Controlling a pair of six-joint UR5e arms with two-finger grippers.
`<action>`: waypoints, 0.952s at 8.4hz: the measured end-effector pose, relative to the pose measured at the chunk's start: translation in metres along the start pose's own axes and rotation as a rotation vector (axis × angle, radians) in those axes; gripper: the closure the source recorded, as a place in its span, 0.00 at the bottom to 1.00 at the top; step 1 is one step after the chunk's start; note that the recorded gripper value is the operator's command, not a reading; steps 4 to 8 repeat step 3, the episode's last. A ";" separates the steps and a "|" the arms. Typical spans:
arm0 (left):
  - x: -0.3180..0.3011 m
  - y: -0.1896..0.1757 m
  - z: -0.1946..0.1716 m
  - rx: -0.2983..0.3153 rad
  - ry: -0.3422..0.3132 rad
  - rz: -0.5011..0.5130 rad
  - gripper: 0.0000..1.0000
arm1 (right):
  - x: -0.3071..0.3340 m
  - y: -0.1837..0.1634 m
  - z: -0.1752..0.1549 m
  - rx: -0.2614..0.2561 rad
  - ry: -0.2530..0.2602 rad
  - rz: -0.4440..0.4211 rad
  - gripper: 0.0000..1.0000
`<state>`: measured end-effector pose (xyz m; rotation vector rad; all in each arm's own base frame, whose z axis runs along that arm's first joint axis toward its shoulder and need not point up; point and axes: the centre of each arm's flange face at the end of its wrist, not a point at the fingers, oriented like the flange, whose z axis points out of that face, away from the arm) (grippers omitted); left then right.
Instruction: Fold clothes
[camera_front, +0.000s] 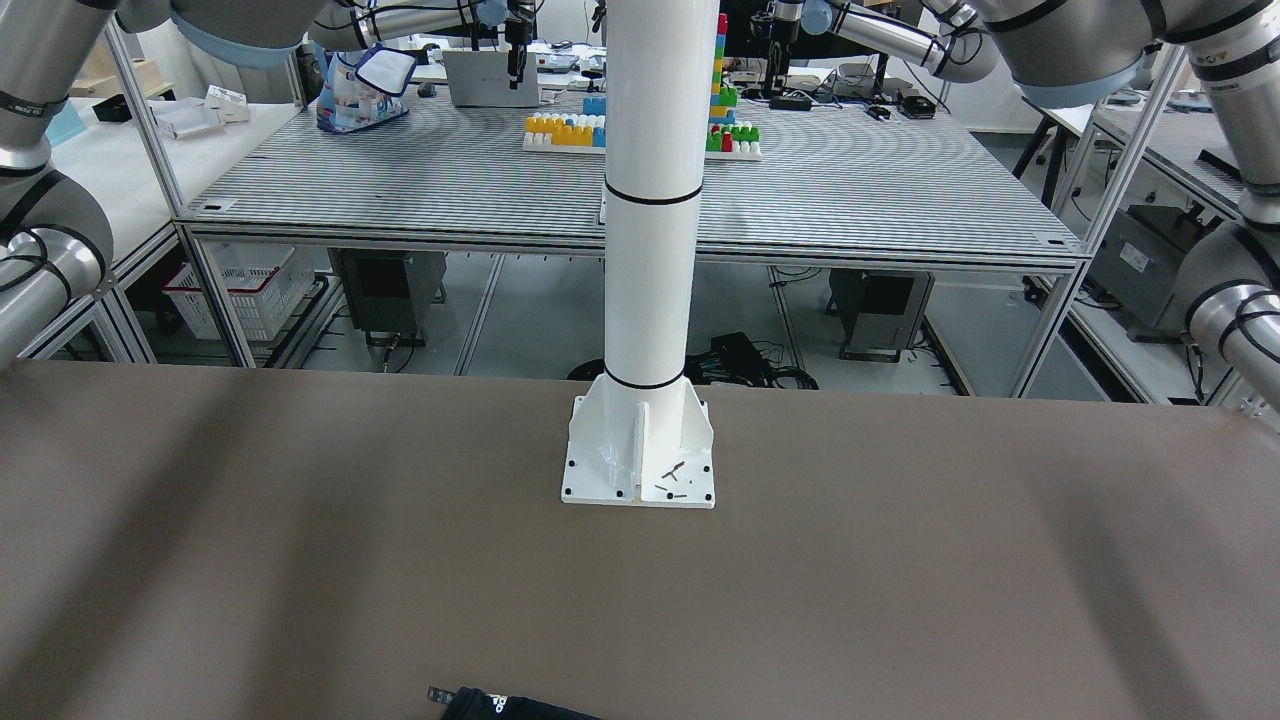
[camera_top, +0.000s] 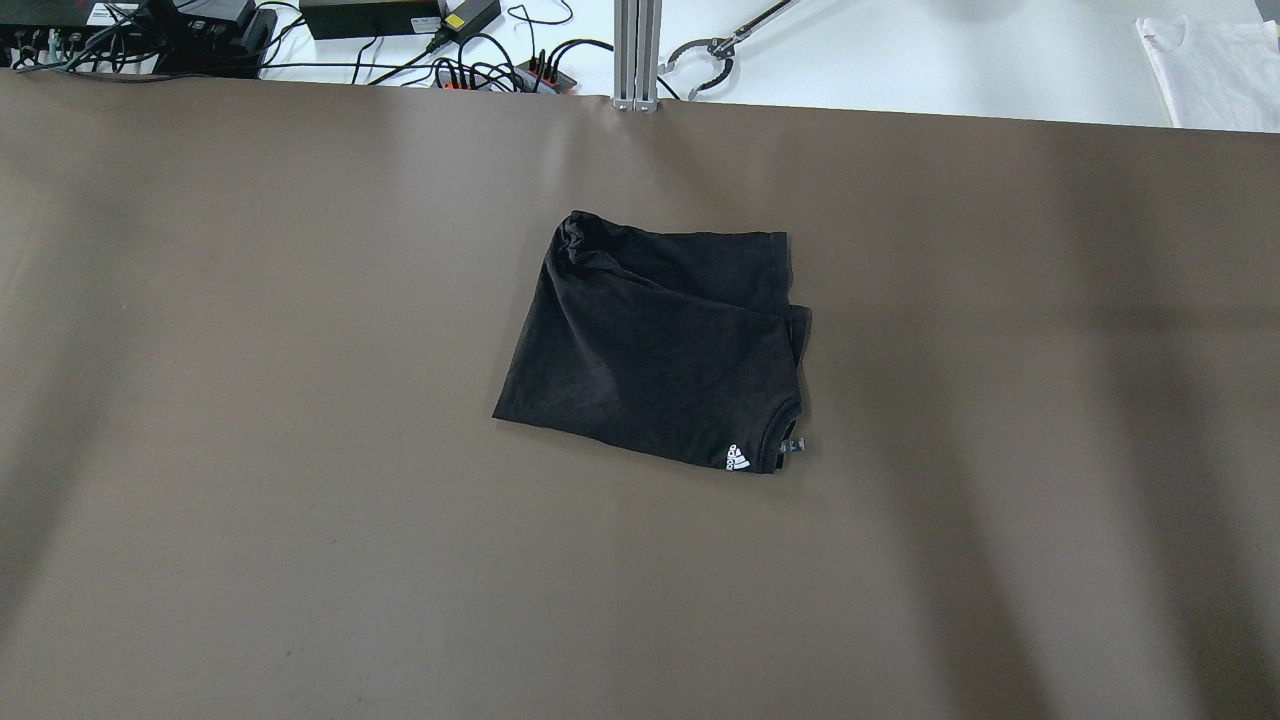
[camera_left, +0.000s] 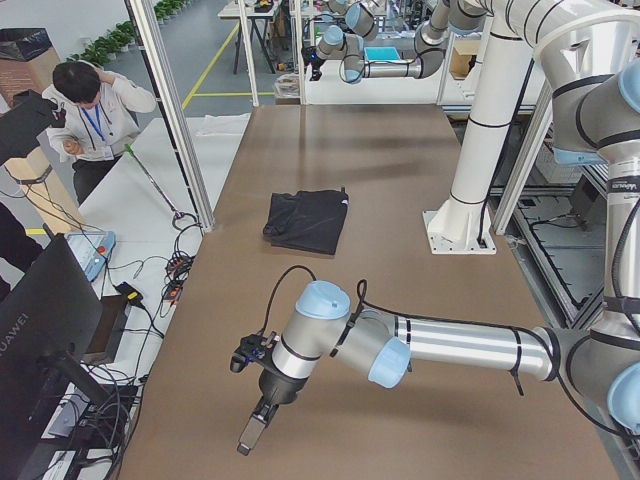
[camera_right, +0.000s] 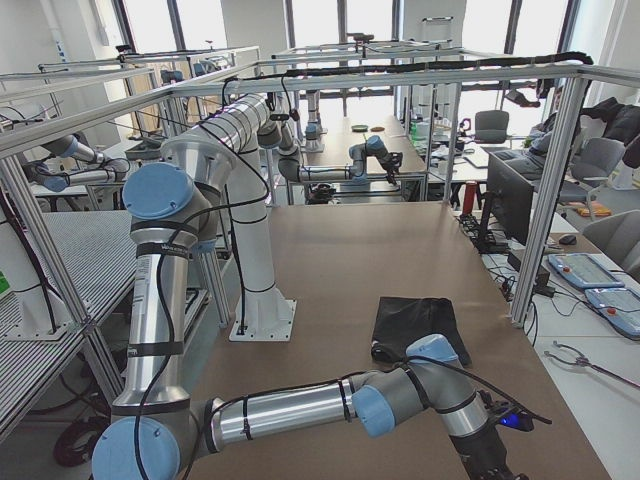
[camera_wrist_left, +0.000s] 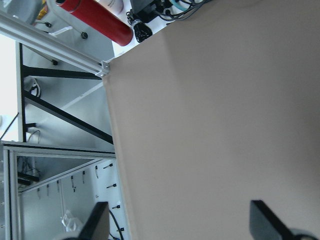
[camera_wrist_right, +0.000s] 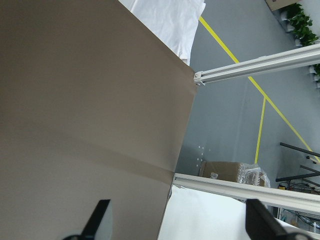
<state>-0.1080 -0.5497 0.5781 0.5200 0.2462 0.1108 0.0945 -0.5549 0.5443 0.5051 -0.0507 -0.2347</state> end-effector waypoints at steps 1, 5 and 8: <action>-0.014 0.004 -0.010 0.011 -0.038 0.018 0.00 | 0.007 0.003 -0.004 0.001 0.026 0.005 0.06; -0.023 0.006 -0.020 0.026 -0.070 -0.001 0.00 | 0.010 0.003 -0.014 0.017 0.036 0.040 0.06; -0.023 0.006 -0.020 0.026 -0.070 -0.001 0.00 | 0.010 0.003 -0.014 0.017 0.036 0.040 0.06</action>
